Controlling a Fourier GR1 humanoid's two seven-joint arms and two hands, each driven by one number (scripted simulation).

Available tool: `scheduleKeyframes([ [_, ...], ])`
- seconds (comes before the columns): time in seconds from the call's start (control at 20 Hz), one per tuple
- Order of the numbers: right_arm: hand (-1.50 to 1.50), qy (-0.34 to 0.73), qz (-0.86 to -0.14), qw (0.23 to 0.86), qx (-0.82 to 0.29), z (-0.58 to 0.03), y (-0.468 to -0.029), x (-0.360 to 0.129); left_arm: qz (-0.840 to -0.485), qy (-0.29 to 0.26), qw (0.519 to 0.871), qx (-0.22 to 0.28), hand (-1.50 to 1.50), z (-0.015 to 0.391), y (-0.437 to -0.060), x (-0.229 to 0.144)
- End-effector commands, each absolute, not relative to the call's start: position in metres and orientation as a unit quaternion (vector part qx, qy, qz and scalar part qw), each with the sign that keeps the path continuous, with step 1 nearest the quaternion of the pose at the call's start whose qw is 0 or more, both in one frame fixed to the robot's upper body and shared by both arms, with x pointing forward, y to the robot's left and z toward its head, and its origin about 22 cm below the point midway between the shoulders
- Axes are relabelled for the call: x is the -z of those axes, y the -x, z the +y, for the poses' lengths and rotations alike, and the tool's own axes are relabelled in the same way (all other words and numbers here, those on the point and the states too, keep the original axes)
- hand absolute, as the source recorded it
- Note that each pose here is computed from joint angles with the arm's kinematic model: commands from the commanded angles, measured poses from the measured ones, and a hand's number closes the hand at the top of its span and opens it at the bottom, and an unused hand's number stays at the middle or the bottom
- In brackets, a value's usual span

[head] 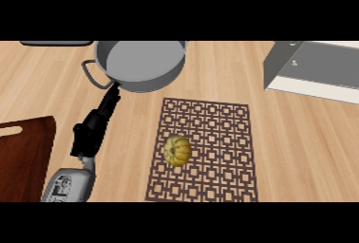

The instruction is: Pick the lemon from the placemat and place it in the tiered shelf

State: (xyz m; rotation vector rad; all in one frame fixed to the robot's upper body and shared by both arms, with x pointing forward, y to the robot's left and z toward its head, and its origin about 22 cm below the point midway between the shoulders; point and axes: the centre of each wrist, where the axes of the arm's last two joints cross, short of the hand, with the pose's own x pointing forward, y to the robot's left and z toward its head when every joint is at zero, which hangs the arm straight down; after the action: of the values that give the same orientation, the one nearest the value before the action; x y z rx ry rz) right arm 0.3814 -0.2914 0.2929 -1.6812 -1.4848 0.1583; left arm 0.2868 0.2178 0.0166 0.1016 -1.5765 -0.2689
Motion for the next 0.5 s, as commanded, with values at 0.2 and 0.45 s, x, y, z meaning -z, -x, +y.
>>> scheduleKeyframes([
  [0.2, 1.5, 0.598, -0.669, 0.437, 0.057, -0.313, -0.4, -0.275, -0.707, -0.044, 0.694, 0.128, 0.0, 0.218, -0.282, -0.024],
  [0.45, 1.5, 0.59, -0.678, 0.434, 0.06, -0.346, -0.409, -0.256, -0.708, -0.048, 0.694, 0.121, 0.0, 0.214, -0.287, 0.001],
])
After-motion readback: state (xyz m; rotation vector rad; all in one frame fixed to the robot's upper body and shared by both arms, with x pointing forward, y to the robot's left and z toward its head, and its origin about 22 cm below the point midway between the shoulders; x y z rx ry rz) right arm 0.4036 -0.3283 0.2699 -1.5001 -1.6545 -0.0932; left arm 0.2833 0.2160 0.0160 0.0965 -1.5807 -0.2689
